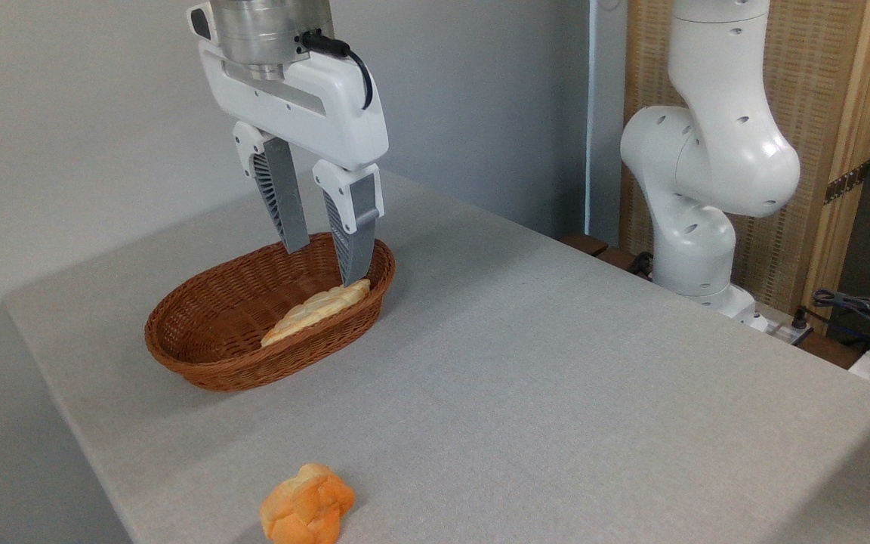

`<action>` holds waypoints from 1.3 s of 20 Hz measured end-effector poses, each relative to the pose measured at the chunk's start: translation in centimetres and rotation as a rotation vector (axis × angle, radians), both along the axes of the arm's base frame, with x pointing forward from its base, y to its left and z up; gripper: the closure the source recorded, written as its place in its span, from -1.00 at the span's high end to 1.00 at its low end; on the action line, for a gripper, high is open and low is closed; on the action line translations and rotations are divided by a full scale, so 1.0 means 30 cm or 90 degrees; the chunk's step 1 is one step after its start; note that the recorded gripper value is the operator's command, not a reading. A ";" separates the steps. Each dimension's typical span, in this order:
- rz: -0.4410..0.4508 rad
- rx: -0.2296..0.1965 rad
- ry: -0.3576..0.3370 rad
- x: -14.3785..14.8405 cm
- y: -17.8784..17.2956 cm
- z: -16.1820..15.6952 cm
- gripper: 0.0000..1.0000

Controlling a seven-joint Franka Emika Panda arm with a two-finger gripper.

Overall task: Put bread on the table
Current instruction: 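Lower the open gripper into the wicker basket over the bread roll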

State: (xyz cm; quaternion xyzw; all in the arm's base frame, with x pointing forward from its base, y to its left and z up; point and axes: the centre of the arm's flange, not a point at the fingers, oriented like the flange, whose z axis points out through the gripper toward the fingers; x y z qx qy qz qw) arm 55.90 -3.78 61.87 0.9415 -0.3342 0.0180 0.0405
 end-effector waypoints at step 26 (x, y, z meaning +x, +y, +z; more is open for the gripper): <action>-0.089 -0.055 -0.048 -0.151 -0.618 -0.547 1.00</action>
